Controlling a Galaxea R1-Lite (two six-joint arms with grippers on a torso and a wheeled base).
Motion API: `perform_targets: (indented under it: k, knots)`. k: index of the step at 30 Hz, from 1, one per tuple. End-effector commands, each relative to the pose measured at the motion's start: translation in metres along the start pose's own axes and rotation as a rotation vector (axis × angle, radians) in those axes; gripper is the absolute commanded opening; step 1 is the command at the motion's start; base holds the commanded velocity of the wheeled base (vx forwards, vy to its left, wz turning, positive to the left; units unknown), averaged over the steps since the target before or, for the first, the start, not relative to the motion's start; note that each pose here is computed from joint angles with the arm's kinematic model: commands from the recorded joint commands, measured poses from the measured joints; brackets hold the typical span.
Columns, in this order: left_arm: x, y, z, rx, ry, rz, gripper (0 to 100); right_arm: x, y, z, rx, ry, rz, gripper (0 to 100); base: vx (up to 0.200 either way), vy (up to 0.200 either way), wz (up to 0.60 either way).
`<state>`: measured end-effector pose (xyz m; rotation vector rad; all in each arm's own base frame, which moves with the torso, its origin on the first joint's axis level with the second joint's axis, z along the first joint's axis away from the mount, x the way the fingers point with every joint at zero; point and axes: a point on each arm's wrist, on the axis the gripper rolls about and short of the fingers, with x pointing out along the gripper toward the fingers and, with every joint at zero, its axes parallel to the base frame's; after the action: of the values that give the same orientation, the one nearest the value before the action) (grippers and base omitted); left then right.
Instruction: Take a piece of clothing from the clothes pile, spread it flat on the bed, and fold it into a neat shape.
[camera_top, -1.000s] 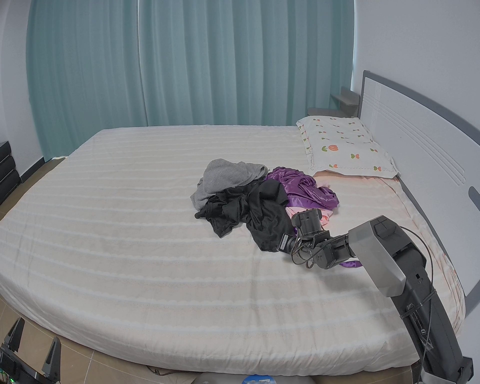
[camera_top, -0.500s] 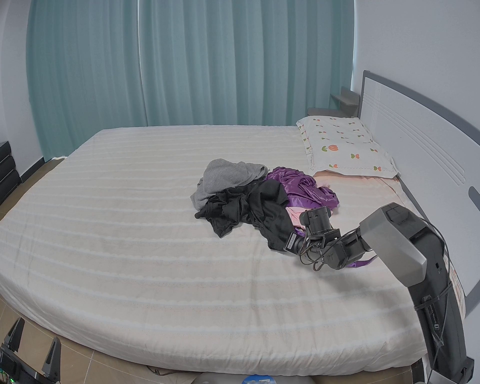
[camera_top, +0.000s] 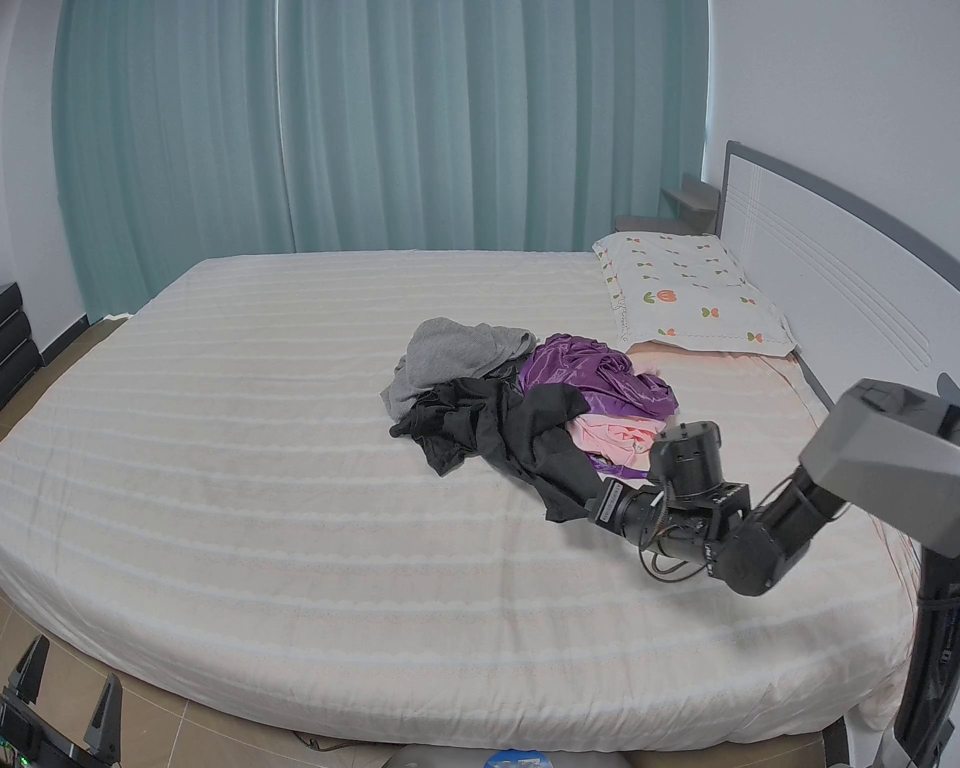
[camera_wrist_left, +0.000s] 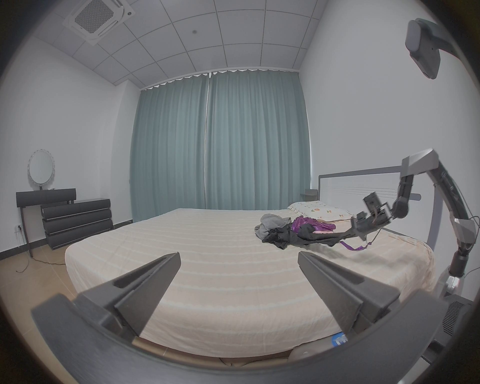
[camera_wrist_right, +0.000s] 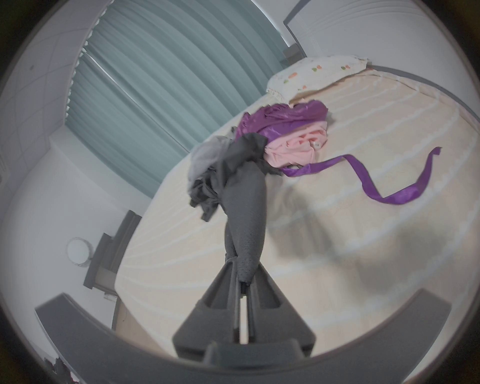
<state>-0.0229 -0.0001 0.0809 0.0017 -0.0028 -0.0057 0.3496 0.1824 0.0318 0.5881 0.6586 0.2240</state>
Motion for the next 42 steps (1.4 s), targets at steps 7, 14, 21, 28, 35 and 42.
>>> perform_targets:
  k: [7,14,21,28,35,42]
  knots:
    - [0.000,0.000,-0.005,0.000,0.001,0.000,100,-0.188,0.048,0.008,-0.013,-0.193,0.359,0,0.000,0.000,0.00]
    - [0.000,0.000,-0.005,0.000,0.001,0.000,100,-0.224,0.052,0.010,-0.024,-0.233,0.445,0,0.000,0.000,0.00]
    - [0.000,0.000,-0.005,0.004,0.001,-0.007,100,-0.246,0.051,0.011,-0.059,-0.264,0.497,0,0.000,0.000,0.00]
    - [0.000,0.000,-0.005,0.035,-0.005,-0.008,100,-0.253,0.055,0.012,-0.126,-0.290,0.530,0,0.000,0.000,0.00]
    - [0.010,0.000,0.104,-0.117,-0.141,-0.042,100,-0.254,0.062,0.011,-0.152,-0.263,0.584,0,0.000,0.000,0.00]
    - [0.045,-0.004,0.075,-0.052,0.160,-0.185,100,-0.248,0.064,0.011,-0.155,-0.257,0.582,0,0.000,0.000,0.00]
